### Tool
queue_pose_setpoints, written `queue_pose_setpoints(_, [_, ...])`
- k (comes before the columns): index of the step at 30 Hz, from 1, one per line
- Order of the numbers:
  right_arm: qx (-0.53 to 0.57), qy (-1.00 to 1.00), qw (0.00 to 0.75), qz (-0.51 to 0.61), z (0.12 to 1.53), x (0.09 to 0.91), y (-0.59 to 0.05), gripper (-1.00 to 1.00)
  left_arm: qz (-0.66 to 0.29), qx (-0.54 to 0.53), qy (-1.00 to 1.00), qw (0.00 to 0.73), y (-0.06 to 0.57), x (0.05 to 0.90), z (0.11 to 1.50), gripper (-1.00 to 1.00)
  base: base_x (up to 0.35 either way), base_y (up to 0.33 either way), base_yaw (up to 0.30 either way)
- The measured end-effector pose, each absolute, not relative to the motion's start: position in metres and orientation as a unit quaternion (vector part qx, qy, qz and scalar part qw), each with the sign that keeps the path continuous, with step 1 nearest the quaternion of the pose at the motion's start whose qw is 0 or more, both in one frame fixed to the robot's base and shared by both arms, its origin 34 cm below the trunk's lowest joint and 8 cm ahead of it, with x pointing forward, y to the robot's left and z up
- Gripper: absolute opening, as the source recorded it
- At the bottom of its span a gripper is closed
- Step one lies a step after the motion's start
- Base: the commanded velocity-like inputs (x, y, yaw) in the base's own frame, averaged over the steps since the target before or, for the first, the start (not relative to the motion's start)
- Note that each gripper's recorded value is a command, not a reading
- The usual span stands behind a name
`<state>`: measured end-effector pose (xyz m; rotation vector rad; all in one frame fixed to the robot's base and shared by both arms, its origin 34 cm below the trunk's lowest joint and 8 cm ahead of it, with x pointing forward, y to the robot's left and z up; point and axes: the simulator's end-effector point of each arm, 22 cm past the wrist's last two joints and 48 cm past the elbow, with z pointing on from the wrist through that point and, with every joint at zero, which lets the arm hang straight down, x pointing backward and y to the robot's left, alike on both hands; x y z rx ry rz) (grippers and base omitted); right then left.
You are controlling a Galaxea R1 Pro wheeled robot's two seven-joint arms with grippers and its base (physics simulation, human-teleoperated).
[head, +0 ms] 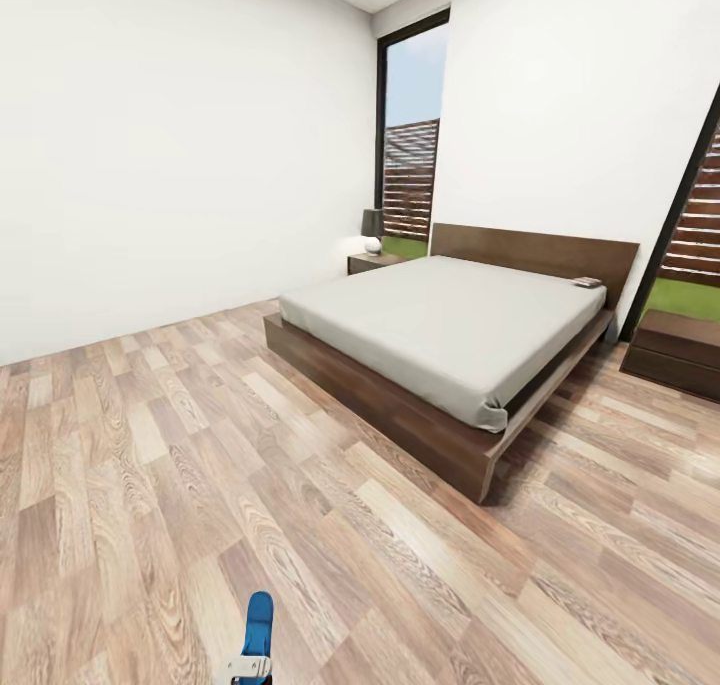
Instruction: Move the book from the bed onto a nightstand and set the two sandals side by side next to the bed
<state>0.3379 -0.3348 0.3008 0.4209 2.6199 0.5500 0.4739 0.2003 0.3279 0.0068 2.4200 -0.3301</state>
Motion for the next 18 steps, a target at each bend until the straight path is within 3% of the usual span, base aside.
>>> queue_pose_setpoints(18, [0.150,0.944,0.218,0.197,0.3023,0.3409,-0.3365,1.00,-0.129,0.002,0.930,0.344,0.2000,0.4747,0.3286,-1.00,0.000,0.000,0.002])
